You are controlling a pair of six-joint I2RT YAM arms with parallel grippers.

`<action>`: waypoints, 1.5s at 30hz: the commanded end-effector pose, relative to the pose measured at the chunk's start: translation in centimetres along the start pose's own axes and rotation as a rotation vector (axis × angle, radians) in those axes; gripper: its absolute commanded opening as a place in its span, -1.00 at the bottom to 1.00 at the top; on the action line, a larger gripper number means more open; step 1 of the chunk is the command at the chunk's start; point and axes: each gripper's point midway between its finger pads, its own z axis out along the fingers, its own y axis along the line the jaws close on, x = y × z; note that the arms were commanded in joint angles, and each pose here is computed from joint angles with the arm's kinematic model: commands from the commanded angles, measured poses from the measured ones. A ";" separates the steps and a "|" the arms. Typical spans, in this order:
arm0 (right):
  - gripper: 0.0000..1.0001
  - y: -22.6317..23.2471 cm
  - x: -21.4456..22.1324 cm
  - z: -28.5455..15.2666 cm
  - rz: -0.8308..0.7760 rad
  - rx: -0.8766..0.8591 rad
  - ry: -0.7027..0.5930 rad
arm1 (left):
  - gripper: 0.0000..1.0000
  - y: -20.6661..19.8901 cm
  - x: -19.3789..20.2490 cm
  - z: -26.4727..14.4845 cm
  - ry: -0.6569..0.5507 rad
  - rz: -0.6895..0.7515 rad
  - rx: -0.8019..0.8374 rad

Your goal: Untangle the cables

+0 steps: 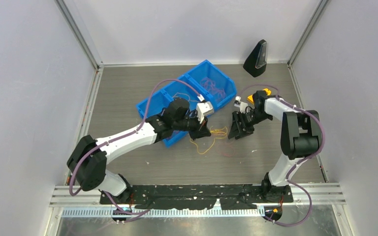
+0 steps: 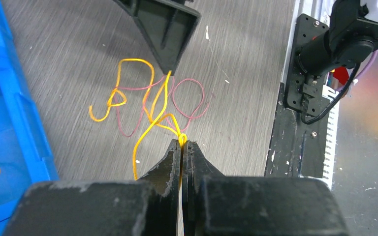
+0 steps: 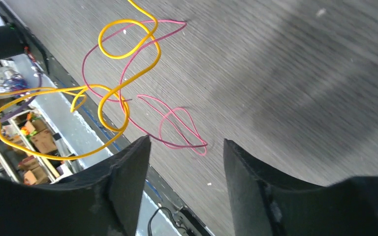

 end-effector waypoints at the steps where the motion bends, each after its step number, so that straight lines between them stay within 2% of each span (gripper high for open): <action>1: 0.12 1.7 -2.7 0.7 0.037 -0.133 -0.096 | -1.00 -1.0 -2.7 -0.3 -0.059 0.033 0.044; 6: -0.28 1.7 -3.5 1.4 0.021 -0.179 -0.119 | -1.00 -0.2 -2.8 -0.3 -0.061 0.028 0.023; 10: -0.85 1.5 -2.5 1.5 0.021 -0.183 -0.078 | -1.00 0.8 -4.3 -1.7 -0.085 0.025 -0.004; 13: -0.88 0.8 -2.1 0.5 0.013 -0.146 -0.073 | -1.00 0.9 -6.1 -4.4 -0.108 0.141 -0.050; 17: -0.89 -2.0 -3.0 -2.5 0.044 -0.040 -0.153 | -1.00 0.8 -7.0 -9.1 -0.129 0.282 -0.112; 20: -0.89 -4.0 -3.4 -4.5 0.050 0.050 -0.198 | -1.00 1.5 -7.3 -13.1 -0.142 0.297 -0.167; 24: -0.89 -5.5 -3.2 -5.6 0.045 0.137 -0.200 | -1.00 3.6 -10.1 -18.8 -0.241 0.318 -0.318; 28: -0.89 -5.3 -3.1 -5.5 0.053 0.121 -0.192 | -1.00 6.1 -12.3 -22.9 -0.281 0.391 -0.482; 33: -0.89 -4.9 -3.4 -5.7 0.057 0.100 -0.188 | -1.00 9.7 -10.7 -23.7 -0.181 0.461 -0.533; 36: -0.89 -4.6 -3.5 -6.4 0.039 0.106 -0.186 | -1.00 10.1 -9.1 -23.7 -0.100 0.467 -0.491; 40: -0.89 -4.1 -3.1 -6.6 0.028 0.106 -0.190 | -1.00 9.9 -8.1 -23.7 -0.094 0.454 -0.482; 43: -0.89 -3.8 -2.7 -6.6 0.023 0.105 -0.190 | -1.00 9.6 -9.1 -22.9 -0.131 0.368 -0.465; 45: -0.89 -3.8 -2.5 -6.6 0.020 0.109 -0.188 | -1.00 10.3 -9.7 -22.1 -0.126 0.260 -0.509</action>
